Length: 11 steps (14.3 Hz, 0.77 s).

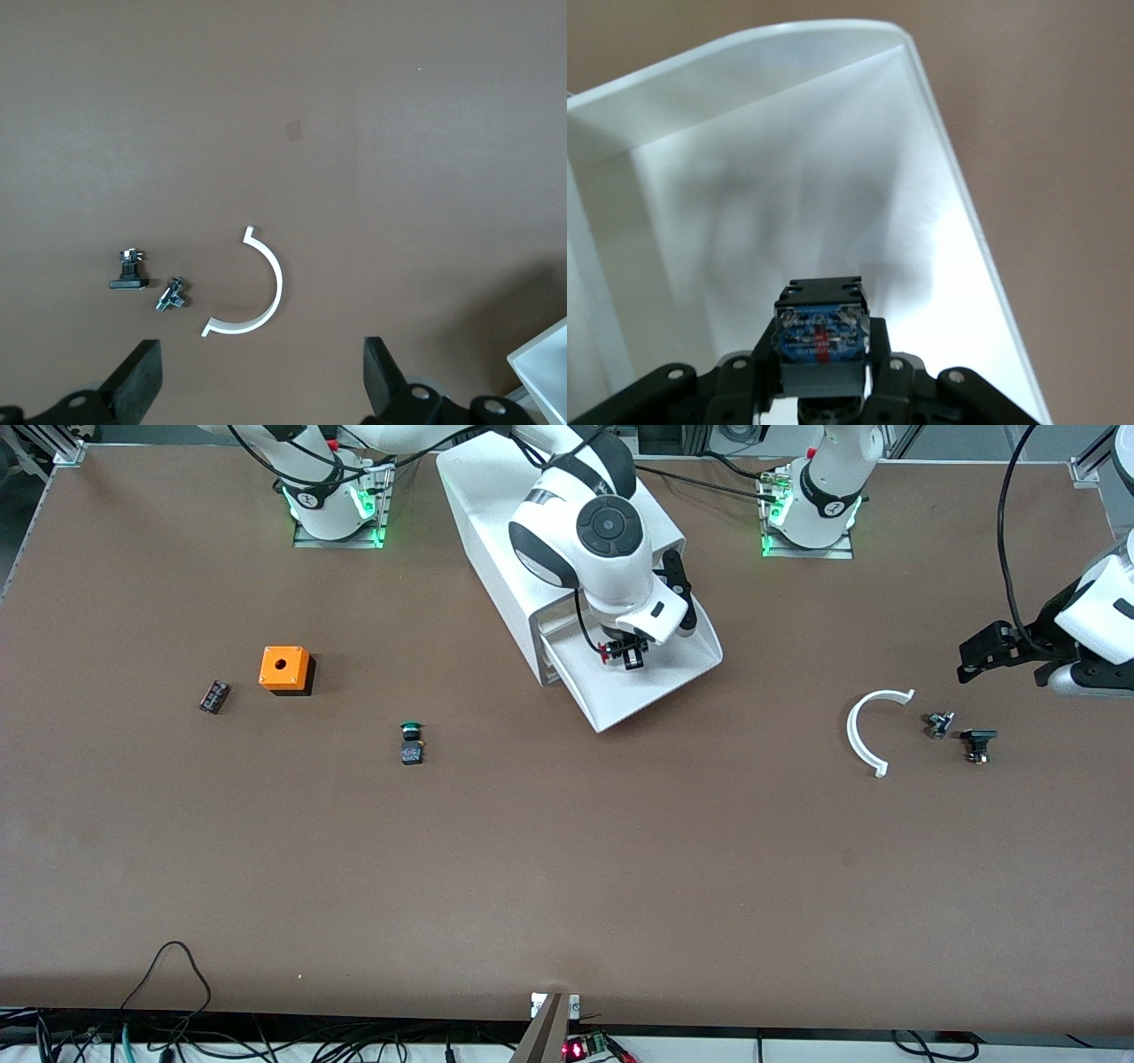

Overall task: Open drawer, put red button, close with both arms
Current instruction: 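Lower the red button into the open drawer and open the right gripper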

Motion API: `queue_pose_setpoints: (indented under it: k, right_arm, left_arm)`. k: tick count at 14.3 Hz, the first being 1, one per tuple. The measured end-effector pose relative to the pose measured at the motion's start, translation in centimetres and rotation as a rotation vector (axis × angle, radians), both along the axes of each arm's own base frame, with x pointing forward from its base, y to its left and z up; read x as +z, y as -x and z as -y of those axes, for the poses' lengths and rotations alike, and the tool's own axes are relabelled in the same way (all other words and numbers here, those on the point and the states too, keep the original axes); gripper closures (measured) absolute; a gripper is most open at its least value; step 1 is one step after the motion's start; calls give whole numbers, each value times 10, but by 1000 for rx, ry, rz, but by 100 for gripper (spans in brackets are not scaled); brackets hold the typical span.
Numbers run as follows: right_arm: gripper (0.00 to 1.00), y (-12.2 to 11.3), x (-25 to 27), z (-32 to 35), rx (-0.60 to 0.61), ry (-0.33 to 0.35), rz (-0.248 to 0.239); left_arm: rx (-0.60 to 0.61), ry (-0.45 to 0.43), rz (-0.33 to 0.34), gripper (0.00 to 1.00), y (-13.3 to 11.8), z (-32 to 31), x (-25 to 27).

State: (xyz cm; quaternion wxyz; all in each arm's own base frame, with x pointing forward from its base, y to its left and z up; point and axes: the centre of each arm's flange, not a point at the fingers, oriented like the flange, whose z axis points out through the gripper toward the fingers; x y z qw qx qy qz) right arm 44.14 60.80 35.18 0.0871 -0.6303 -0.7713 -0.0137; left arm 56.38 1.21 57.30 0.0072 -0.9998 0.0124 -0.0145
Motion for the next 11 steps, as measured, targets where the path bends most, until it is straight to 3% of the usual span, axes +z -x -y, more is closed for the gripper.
queue_pose_setpoints:
  k: [4, 9, 11]
  right_arm:
    - [55, 5, -16, -6, 4, 10, -10]
    - [3, -7, 25, -9, -175, -39, 13]
    - [0, -20, 65, -2, -256, -83, 42]
  left_arm:
    - [-6, -7, -3, 0, -1, 4, -2]
    - [29, 3, -5, 0, -13, 19, -21]
    - [74, 19, 2, 0, -26, 51, -45]
